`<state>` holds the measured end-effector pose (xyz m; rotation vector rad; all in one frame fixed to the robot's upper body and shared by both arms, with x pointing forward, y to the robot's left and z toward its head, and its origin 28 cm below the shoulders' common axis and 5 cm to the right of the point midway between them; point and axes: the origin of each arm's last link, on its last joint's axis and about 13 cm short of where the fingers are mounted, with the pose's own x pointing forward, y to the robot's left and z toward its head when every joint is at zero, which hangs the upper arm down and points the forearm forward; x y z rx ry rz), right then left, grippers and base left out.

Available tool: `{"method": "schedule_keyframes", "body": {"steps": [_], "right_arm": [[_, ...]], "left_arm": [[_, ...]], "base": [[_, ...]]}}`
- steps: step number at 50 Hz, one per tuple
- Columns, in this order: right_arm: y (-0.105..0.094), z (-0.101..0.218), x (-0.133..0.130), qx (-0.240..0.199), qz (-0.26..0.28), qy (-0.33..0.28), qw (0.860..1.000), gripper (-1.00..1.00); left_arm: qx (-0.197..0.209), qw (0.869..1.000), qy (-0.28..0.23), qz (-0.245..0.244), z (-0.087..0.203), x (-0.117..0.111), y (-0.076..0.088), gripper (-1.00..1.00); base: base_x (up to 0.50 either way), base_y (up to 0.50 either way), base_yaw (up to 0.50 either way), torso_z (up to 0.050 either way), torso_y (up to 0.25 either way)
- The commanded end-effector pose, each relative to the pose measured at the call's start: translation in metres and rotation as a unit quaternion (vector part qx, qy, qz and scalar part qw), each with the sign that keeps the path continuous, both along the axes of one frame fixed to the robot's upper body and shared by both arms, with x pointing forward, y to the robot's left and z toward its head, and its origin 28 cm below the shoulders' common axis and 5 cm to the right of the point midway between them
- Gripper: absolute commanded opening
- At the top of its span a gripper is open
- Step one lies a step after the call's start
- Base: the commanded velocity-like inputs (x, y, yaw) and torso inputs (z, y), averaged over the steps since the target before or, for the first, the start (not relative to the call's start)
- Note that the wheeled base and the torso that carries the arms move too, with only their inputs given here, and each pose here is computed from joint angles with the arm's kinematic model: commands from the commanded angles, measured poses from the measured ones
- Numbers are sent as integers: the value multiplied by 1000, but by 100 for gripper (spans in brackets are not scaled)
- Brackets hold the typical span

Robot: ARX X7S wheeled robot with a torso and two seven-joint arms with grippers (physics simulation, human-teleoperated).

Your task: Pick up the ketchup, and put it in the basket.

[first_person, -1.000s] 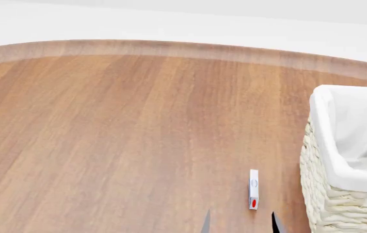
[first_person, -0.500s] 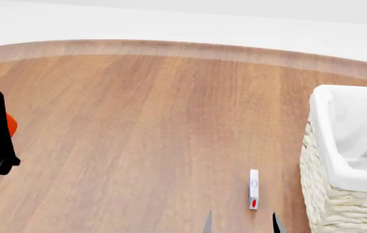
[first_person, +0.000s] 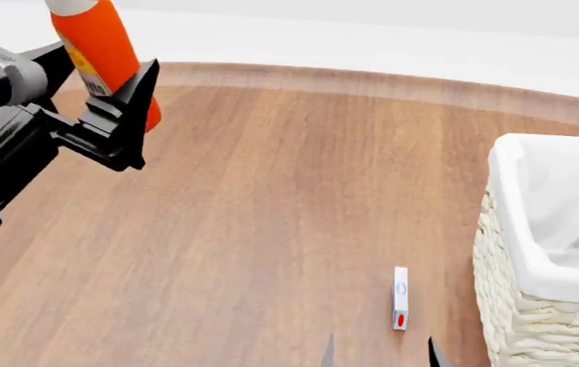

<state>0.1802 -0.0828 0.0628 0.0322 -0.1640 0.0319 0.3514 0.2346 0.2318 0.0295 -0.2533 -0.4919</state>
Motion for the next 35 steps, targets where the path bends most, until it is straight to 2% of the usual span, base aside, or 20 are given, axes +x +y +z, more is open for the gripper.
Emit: {"method": "schedule_keyframes", "body": {"steps": [1, 3, 6, 8, 12, 16, 19, 23, 35], "right_arm": [[-1, -1, 4, 5, 0, -8, 1000, 100], [-1, -2, 4, 5, 0, -7, 1000, 100], [-1, -2, 3, 4, 0, -7, 1000, 100], [-1, -2, 3, 4, 0, -7, 1000, 100], [-2, -1, 4, 4, -1, -7, 1000, 100], [-2, -2, 5, 5, -1, -6, 1000, 100], [-1, -3, 4, 4, 1, -5, 1000, 100], [-2, -3, 5, 5, -1, -5, 1000, 100], [-3, 0, 4, 7, -7, -9, 1000, 100]], "left_arm": [[-2, 995, 36, -90, 5, 32, 0, -100], [5, 995, 35, -94, 4, 35, 0, -100], [21, 991, 56, -123, 0, 37, 0, -100], [48, 988, 57, -134, -4, 39, 0, -100], [33, 983, 86, -156, -6, 42, 1, -100], [39, 980, 97, -169, -16, 42, 0, -100], [35, 968, 138, -204, -32, 40, 1, -100], [23, 964, 149, -220, -36, 40, 1, -100], [33, 952, 175, -250, -57, 32, 3, -100]], "base": [[0, 0, 0, 0, 0], [0, 0, 0, 0, 0], [0, 0, 0, 0, 0], [0, 0, 0, 0, 0], [0, 0, 0, 0, 3], [0, 0, 0, 0, 0], [0, 0, 0, 0, 0], [0, 0, 0, 0, 0], [0, 0, 0, 0, 1]]}}
